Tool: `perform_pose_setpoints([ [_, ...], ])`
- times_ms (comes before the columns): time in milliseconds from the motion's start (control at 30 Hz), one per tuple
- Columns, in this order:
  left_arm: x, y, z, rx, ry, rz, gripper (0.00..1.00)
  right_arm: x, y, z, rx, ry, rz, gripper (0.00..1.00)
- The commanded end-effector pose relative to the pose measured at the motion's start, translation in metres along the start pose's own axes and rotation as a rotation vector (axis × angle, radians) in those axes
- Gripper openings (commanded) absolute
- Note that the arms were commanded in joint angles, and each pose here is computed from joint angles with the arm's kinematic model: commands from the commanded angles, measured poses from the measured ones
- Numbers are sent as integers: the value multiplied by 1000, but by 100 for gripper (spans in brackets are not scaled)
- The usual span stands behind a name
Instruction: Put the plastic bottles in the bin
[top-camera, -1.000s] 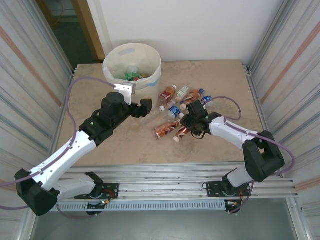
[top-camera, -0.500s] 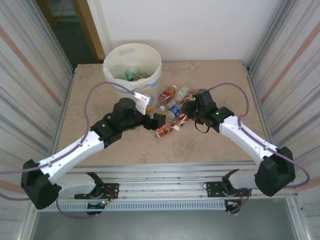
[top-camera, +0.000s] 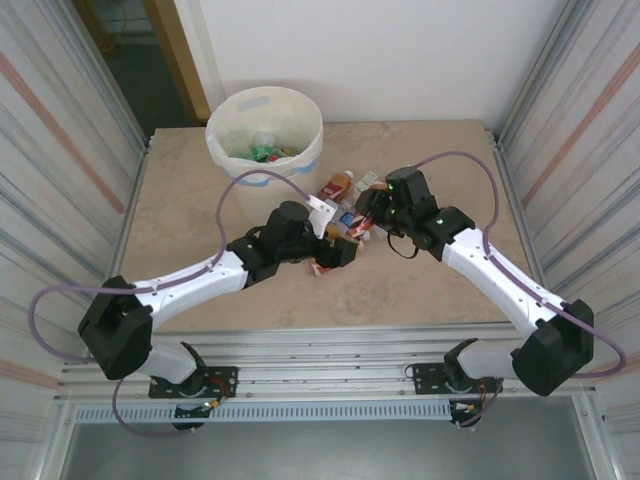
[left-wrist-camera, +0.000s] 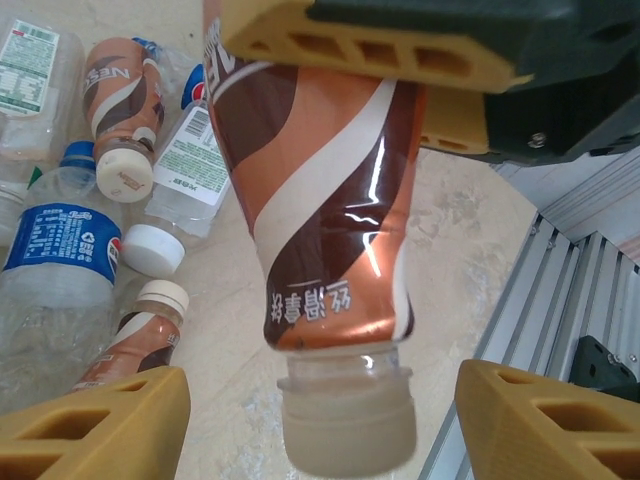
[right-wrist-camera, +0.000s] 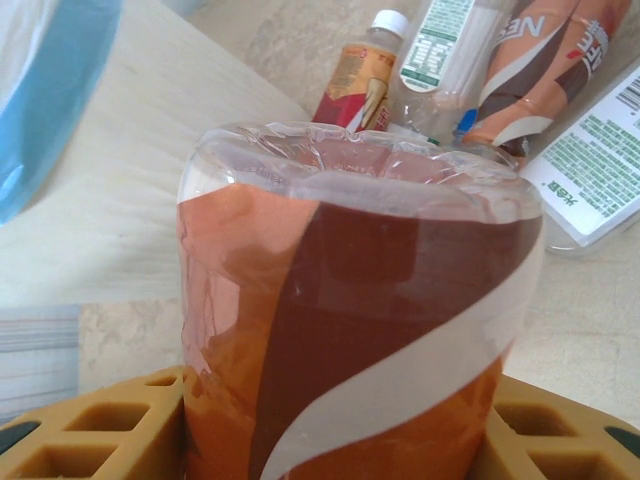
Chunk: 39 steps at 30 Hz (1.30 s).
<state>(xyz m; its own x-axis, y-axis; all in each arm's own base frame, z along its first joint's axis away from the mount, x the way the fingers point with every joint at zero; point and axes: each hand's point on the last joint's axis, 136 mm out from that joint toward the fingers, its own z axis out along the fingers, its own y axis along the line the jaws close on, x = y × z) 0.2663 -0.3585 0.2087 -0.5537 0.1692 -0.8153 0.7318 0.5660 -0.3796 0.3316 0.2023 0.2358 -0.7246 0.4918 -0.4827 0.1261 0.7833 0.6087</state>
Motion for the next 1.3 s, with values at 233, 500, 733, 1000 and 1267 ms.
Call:
perform_pose_setpoints([
  [233,-23,-5,8,11,-75,-6,57,-2,38,-11,-103,1,-37,35],
  [500,-31,-9,1,15,-98,-8,22,0,37,-10,-91,0,-47,36],
  [733,-35,-7,-10,-15,-112,-8,6,-8,42,-20,-107,-29,-92,67],
  [1000,-40,1,-33,-96,-124,12,5,-30,53,-52,-128,-107,-186,98],
  [1267,-80,13,-75,-211,-187,52,5,-55,38,-95,-123,-251,-194,98],
])
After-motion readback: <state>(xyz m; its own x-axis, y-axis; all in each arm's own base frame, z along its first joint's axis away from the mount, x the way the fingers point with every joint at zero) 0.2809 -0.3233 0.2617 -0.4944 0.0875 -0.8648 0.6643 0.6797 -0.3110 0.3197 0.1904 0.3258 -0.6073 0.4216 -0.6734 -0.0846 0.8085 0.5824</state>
